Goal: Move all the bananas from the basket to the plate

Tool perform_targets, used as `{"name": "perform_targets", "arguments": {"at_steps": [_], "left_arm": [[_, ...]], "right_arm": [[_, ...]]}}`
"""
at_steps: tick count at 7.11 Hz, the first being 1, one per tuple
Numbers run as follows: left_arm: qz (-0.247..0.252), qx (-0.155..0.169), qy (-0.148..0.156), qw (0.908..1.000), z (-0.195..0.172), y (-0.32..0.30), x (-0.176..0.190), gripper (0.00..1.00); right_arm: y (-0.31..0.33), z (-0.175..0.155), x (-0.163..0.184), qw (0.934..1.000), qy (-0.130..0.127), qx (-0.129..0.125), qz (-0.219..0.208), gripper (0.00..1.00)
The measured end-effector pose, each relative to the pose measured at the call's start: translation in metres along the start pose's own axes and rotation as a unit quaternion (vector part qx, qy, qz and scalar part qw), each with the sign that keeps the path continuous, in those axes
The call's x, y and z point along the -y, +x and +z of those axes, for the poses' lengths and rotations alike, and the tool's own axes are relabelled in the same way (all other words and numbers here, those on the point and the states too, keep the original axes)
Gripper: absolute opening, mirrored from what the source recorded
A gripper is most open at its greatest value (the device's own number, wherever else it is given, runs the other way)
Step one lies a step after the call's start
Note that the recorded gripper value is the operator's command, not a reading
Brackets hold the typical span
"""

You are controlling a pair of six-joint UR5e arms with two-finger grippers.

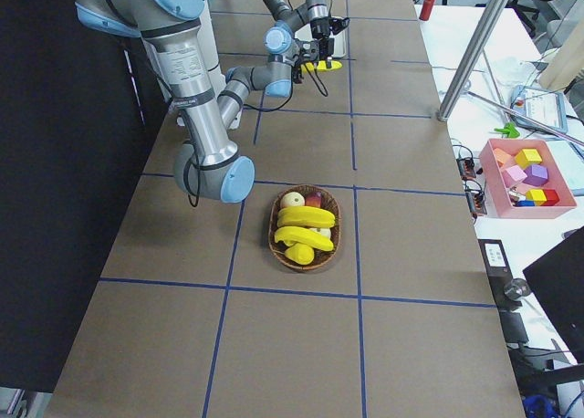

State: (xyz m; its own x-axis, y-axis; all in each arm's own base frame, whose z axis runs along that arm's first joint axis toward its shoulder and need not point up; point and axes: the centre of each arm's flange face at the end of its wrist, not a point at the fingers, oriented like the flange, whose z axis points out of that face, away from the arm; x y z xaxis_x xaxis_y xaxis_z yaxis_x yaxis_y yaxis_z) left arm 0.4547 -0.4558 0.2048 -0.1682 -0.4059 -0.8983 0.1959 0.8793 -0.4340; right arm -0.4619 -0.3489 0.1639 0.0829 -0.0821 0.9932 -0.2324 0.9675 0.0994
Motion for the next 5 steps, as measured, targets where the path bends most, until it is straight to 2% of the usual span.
{"name": "perform_targets", "arguments": {"at_steps": [1,3,5], "left_arm": [[0.008,0.021,0.015,0.9996,-0.02,-0.013,0.031,0.0],[0.062,0.076,0.054,0.9937,-0.107,-0.062,0.124,0.0],[0.135,0.157,0.089,0.9743,-0.2,-0.154,0.196,0.0]], "right_arm": [[0.001,-0.002,0.004,1.0,0.003,-0.001,0.0,1.0],[0.01,-0.009,0.018,0.9998,0.012,-0.017,0.004,0.99],[0.032,-0.026,0.05,0.9967,0.01,-0.079,0.015,0.99]]}}
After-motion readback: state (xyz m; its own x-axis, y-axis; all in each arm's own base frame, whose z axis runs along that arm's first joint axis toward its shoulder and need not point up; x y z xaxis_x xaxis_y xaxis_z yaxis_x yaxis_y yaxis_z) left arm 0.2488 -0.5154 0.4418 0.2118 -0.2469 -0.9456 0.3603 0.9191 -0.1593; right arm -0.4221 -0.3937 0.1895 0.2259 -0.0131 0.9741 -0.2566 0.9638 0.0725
